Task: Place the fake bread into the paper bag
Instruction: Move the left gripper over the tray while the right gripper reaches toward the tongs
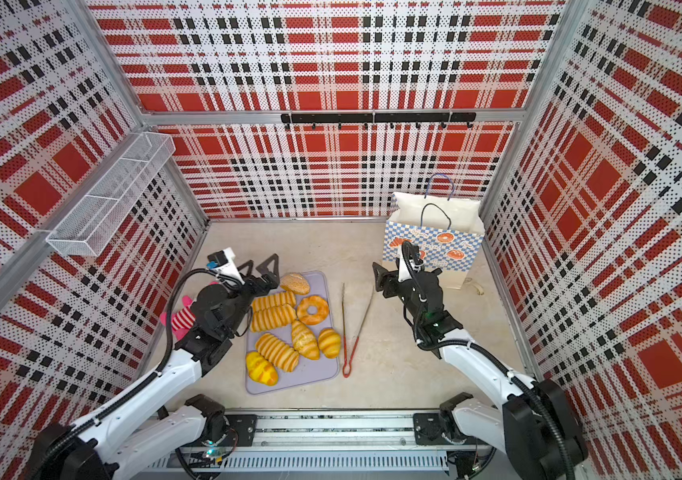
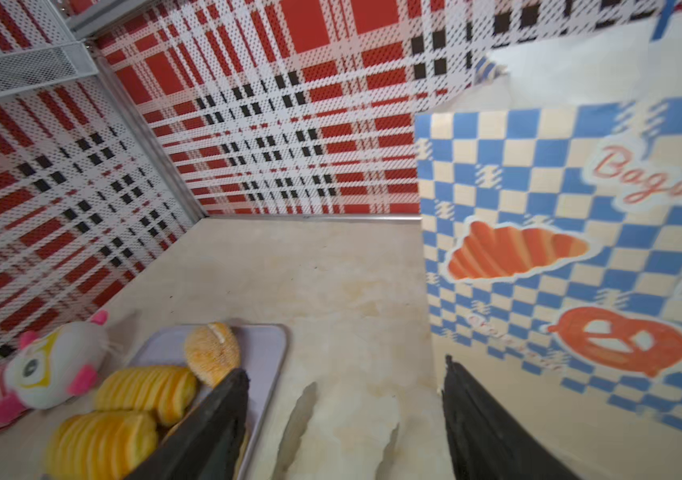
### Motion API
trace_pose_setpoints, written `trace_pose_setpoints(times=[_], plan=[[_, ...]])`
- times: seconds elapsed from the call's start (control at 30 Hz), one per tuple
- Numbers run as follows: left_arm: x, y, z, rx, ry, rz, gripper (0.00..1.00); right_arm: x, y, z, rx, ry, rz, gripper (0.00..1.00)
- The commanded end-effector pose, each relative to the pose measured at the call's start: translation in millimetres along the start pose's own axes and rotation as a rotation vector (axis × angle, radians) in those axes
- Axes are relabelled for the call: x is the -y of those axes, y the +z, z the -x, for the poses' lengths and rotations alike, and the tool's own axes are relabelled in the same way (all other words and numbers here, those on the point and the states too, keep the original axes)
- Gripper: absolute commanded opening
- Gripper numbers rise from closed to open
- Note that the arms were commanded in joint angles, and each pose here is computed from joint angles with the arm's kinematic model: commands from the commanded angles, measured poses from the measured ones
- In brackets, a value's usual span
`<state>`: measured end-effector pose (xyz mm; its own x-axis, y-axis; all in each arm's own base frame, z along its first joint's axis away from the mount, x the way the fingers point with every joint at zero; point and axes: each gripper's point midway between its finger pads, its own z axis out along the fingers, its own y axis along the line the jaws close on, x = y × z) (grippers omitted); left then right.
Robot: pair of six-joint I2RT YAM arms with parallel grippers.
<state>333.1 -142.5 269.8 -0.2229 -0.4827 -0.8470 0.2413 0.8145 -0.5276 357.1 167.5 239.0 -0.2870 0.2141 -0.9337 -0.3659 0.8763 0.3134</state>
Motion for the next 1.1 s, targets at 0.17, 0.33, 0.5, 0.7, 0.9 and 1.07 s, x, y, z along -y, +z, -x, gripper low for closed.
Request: trace_pose_setpoints(times=[0.17, 0.33, 0.5, 0.7, 0.9, 1.07], plan=[[32.1, -16.5, -80.8, -0.342, -0.094, -0.096, 0.98, -1.8, -13.0, -72.1, -0.38, 0.373, -0.053, 0.68], [32.9, -31.3, -104.1, -0.458, -0.13, -0.109, 0.98, 0.0, -37.9, -94.3, -0.493, 0.426, -0.103, 0.67], [26.3, -50.7, -120.4, -0.504, -0.15, -0.108, 0.95, -8.0, -50.6, -118.8, -0.577, 0.421, -0.063, 0.62], [20.2, -67.6, -117.5, -0.474, -0.126, -0.09, 0.95, -30.9, -49.3, -137.9, -0.643, 0.375, 0.033, 0.59], [17.7, -68.1, -120.5, -0.464, -0.135, -0.088, 0.92, -31.5, -35.2, -163.6, -0.68, 0.317, -0.016, 0.5], [8.0, -63.9, -130.2, -0.488, -0.118, -0.047, 0.94, -33.8, -25.1, -192.3, -0.735, 0.179, -0.119, 0.49]])
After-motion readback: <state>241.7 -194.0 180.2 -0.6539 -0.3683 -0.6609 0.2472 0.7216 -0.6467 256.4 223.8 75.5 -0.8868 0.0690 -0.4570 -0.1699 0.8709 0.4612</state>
